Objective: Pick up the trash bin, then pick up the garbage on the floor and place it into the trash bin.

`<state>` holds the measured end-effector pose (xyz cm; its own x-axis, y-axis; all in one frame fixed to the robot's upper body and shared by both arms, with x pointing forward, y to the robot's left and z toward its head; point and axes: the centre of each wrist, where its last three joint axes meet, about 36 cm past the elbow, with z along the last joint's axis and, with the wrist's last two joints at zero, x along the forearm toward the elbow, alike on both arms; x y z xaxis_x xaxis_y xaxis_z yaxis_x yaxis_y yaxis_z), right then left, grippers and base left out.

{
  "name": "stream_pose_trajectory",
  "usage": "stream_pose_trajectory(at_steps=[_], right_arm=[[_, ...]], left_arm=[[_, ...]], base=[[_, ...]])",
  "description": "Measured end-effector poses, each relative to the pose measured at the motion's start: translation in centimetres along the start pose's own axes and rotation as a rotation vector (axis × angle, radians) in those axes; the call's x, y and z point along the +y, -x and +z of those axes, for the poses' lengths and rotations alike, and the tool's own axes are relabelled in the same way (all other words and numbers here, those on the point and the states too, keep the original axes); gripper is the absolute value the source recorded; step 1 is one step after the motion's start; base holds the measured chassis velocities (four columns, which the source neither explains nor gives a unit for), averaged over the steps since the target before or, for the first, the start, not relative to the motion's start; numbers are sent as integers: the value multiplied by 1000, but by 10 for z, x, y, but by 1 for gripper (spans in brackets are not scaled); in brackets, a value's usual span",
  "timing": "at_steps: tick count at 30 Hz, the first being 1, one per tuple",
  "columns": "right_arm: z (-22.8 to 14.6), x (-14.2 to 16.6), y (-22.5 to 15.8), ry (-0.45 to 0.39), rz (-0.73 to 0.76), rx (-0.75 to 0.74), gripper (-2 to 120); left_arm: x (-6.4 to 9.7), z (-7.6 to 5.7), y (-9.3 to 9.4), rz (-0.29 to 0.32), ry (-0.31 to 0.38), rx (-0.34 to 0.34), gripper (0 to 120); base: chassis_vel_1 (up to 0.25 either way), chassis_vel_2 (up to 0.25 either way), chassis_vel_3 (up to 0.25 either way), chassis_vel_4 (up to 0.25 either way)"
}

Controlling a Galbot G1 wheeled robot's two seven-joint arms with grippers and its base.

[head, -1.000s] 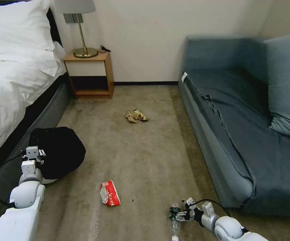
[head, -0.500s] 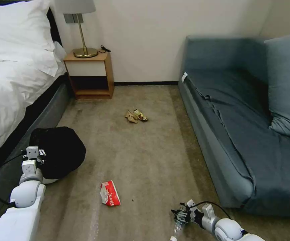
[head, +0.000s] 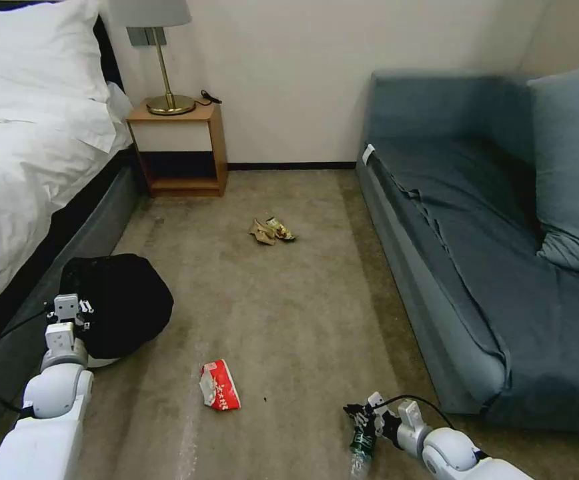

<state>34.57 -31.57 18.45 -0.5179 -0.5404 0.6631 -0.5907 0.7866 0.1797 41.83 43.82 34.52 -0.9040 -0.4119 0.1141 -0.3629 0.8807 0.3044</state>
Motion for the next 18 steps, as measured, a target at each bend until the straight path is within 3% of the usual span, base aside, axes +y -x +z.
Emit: stream_pose_trajectory(at_steps=[18], right_arm=[[-30, -2, 9, -35, -24, -33, 3]], left_arm=[[4, 6, 3, -22, 2, -10, 5]], base=[[0, 0, 0, 0]])
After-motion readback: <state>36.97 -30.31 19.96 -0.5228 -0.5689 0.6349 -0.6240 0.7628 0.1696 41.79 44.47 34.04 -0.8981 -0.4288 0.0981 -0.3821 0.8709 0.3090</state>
